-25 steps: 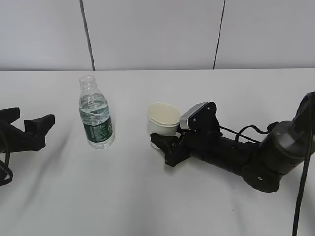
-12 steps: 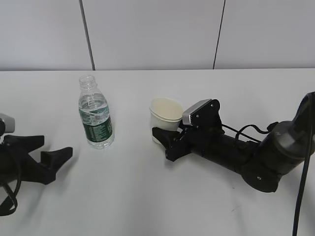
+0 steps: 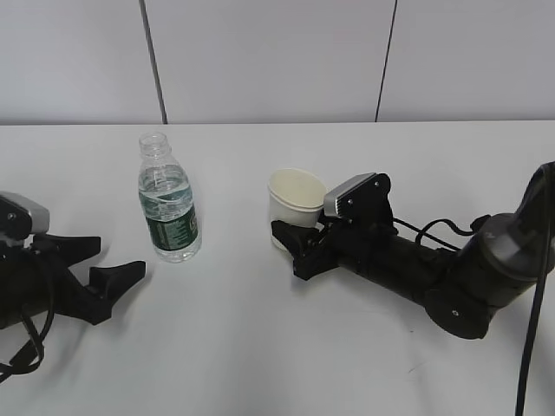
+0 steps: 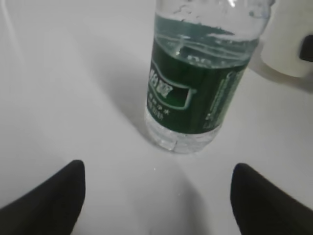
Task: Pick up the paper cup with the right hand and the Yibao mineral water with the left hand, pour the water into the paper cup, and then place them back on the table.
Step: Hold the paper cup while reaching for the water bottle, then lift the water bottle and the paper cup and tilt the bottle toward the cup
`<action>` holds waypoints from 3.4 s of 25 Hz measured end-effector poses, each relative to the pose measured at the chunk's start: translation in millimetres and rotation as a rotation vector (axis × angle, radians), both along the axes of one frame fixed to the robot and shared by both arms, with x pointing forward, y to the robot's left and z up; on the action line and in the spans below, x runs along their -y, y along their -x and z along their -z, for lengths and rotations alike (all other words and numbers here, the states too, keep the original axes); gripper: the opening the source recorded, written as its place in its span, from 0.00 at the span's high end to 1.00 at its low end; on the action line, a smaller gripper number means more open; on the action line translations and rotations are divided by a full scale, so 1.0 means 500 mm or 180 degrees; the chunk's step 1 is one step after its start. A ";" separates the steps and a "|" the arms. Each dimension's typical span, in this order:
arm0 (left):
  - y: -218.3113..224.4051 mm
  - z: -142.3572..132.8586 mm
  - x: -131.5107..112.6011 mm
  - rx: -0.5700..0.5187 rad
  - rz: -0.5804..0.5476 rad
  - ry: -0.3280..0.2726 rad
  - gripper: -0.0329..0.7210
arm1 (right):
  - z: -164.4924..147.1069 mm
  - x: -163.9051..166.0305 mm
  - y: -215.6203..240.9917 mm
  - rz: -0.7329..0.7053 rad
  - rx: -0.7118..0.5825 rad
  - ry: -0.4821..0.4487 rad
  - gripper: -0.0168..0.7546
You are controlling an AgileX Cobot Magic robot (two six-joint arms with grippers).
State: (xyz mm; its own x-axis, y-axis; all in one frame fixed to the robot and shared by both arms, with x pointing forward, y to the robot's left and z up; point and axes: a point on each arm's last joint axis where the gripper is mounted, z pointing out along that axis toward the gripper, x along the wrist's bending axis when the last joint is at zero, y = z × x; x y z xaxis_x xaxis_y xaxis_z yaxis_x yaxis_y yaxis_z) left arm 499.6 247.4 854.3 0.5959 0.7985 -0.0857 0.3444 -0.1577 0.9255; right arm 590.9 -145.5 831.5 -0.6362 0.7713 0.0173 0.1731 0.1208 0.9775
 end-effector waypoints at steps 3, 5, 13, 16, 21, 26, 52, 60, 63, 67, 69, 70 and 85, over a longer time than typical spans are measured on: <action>-0.010 -0.005 0.006 0.0082 0.0139 -0.0008 0.22 | 0.000 0.000 0.000 0.0006 -0.0001 -0.0002 0.29; -0.020 -0.003 0.008 0.0119 0.0204 -0.0014 0.22 | 0.000 0.000 0.000 0.0006 -0.0001 -0.0002 0.29; -0.053 0.002 0.013 0.0229 0.0337 -0.0030 0.12 | 0.000 0.000 0.000 0.0006 -0.0001 -0.0002 0.29; -0.063 0.000 0.015 0.0279 0.0380 -0.0039 0.09 | 0.000 0.000 0.000 0.0012 -0.0002 -0.0004 0.29; -0.079 -0.011 0.043 0.0427 0.0582 -0.0045 0.09 | 0.000 0.001 -0.001 0.0030 -0.0003 -0.0008 0.29; -0.093 -0.022 0.072 0.0542 0.0646 -0.0022 0.09 | -0.001 0.002 -0.002 0.0058 -0.0001 -0.0020 0.29; -0.125 0.021 0.070 0.0328 0.0334 0.0114 0.11 | -0.005 0.002 -0.003 0.0059 0.0056 -0.0078 0.29; -0.118 0.020 0.099 0.0326 0.0423 0.0132 0.13 | -0.006 0.002 -0.003 0.0058 0.0062 -0.0083 0.29; -0.121 0.019 0.100 0.0327 0.0319 0.0155 0.14 | -0.006 0.002 -0.003 0.0058 0.0062 -0.0083 0.29; -0.125 0.019 0.097 0.0327 0.0224 0.0169 0.16 | -0.006 0.002 -0.003 0.0058 0.0062 -0.0083 0.29; -0.125 0.019 0.097 0.0327 0.0224 0.0169 0.17 | -0.006 0.002 -0.003 0.0058 0.0062 -0.0083 0.29; -0.125 0.019 0.097 0.0327 0.0224 0.0169 0.17 | -0.006 0.002 -0.003 0.0058 0.0062 -0.0083 0.29; -0.124 0.018 0.098 0.0330 0.0235 0.0170 0.31 | -0.006 0.002 -0.003 0.0063 0.0061 -0.0084 0.29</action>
